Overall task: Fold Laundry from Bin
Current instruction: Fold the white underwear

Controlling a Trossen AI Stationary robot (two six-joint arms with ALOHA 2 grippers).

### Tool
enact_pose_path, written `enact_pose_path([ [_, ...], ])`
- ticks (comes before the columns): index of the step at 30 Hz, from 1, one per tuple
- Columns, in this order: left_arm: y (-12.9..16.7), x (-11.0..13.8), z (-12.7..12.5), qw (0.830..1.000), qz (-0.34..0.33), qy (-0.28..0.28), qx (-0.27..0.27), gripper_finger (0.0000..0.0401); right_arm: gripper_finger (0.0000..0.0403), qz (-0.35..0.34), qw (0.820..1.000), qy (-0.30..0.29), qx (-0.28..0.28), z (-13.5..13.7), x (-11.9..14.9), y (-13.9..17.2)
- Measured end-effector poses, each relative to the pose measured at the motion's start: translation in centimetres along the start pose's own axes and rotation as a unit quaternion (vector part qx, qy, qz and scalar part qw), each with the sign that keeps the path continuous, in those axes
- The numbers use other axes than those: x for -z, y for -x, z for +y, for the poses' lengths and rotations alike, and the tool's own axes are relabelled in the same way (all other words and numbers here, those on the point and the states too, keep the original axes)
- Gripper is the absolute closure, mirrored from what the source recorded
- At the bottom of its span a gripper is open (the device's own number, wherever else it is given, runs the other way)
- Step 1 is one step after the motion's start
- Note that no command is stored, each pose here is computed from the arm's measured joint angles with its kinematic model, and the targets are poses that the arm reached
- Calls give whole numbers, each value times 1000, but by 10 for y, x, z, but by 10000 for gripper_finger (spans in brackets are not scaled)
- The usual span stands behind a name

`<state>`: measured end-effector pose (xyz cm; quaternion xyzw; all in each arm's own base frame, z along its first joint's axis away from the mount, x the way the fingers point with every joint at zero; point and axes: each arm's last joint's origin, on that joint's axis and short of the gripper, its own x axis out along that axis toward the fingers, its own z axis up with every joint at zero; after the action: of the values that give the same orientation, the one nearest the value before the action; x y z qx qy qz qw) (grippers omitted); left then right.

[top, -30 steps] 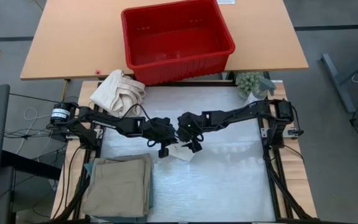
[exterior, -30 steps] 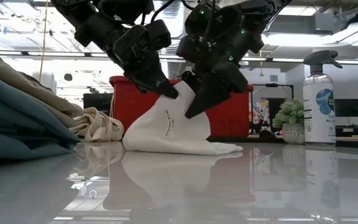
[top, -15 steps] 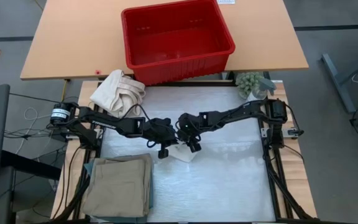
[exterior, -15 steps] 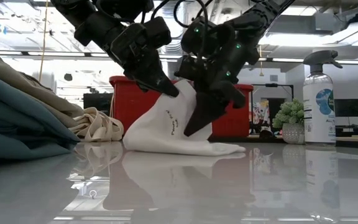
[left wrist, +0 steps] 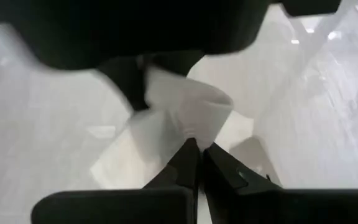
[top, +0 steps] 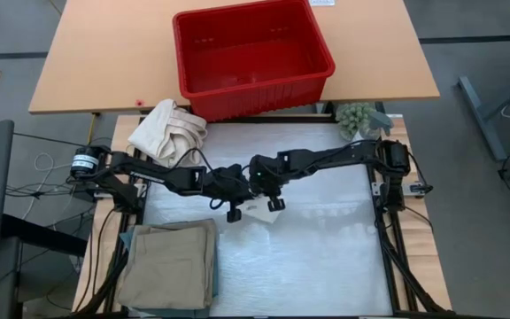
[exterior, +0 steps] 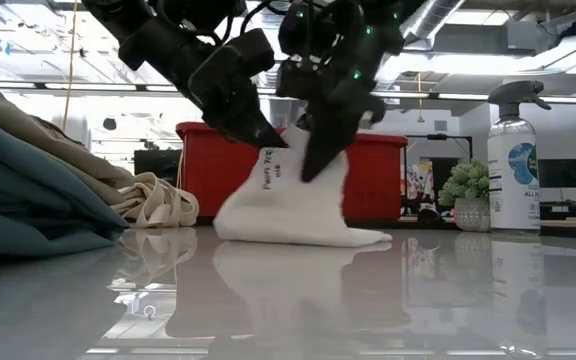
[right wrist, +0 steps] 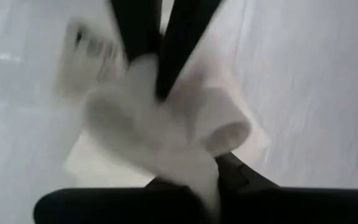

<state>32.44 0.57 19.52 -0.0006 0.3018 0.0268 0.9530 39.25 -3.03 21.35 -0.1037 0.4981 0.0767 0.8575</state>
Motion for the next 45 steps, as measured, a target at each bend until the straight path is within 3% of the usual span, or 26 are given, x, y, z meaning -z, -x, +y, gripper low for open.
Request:
enact_pose_path([
  [5, 13, -7, 2, 999, -12, 6, -34, 401, 369, 67, 996, -43, -27, 12, 1, 17],
  [10, 26, -14, 4, 998, -26, 8, -55, 401, 369, 56, 996, -55, -40, 43, -8, 41],
  [17, 29, -21, -5, 997, -60, 38, 26, 401, 369, 27, 993, -107, -43, 81, -18, 64],
  [28, 29, -17, -38, 995, -50, 32, 74, 401, 369, 27, 987, -151, -54, 132, -26, 44],
  [34, 30, -18, -39, 996, -58, -18, 65, 401, 369, 36, 968, -247, -22, 136, -23, 44],
  [40, 24, -15, -33, 996, -52, -43, 62, 401, 369, 38, 958, -285, -1, 142, -20, 34],
  [45, 2, -5, -34, 995, -38, -47, 76, 401, 369, 69, 942, -327, 20, 141, -10, 30],
])
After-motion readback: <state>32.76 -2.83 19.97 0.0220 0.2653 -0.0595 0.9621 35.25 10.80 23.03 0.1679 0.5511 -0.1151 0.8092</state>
